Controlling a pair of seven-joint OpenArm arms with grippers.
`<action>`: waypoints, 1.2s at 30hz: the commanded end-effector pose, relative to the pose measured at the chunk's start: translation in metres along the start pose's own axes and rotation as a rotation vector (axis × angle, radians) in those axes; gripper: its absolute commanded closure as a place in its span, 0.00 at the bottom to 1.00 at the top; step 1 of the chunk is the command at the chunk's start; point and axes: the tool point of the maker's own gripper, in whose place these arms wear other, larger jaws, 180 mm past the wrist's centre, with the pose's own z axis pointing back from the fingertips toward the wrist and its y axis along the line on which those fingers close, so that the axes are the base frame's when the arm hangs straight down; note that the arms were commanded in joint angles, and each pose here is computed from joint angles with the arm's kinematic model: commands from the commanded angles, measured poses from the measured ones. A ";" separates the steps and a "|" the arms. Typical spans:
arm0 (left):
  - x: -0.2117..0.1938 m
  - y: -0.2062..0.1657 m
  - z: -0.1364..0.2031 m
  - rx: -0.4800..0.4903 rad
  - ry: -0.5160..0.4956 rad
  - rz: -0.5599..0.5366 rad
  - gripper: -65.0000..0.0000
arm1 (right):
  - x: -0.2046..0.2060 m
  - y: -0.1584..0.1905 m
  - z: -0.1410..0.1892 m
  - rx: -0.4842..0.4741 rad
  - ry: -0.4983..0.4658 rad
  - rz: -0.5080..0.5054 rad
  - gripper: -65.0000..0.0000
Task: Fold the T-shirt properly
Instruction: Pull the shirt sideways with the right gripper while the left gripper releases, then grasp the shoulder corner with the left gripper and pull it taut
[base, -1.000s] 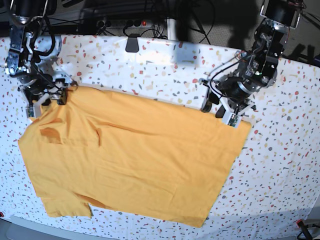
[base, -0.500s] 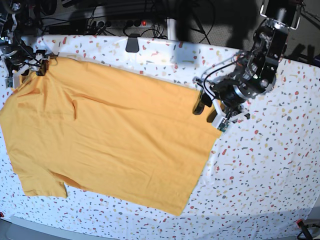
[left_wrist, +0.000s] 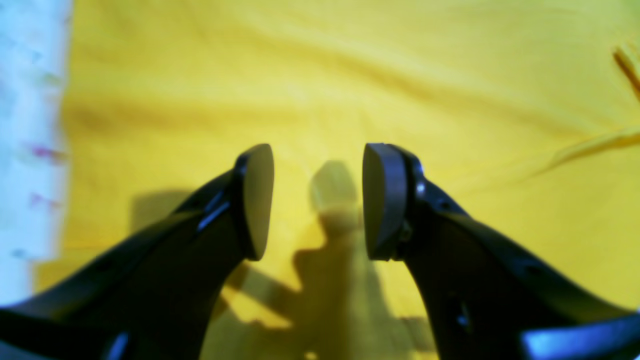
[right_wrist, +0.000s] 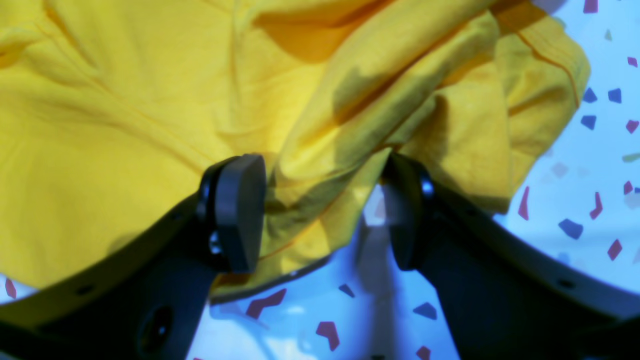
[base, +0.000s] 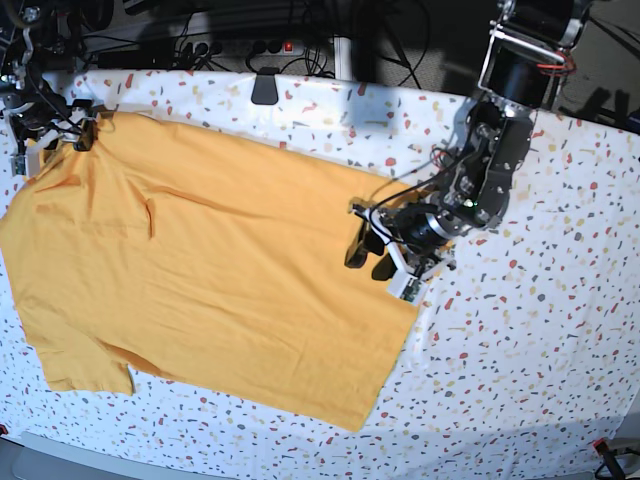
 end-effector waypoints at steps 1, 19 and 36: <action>0.029 0.008 -0.002 0.011 -0.075 -0.022 0.58 | 0.011 -0.004 0.003 -0.005 -0.023 0.016 0.46; -0.115 0.067 0.087 0.137 0.212 0.013 0.58 | 0.020 -0.002 0.007 -0.003 -0.047 0.033 0.46; -0.190 0.027 0.140 0.094 0.388 0.043 0.58 | 0.041 0.005 0.015 0.000 -0.093 0.074 0.46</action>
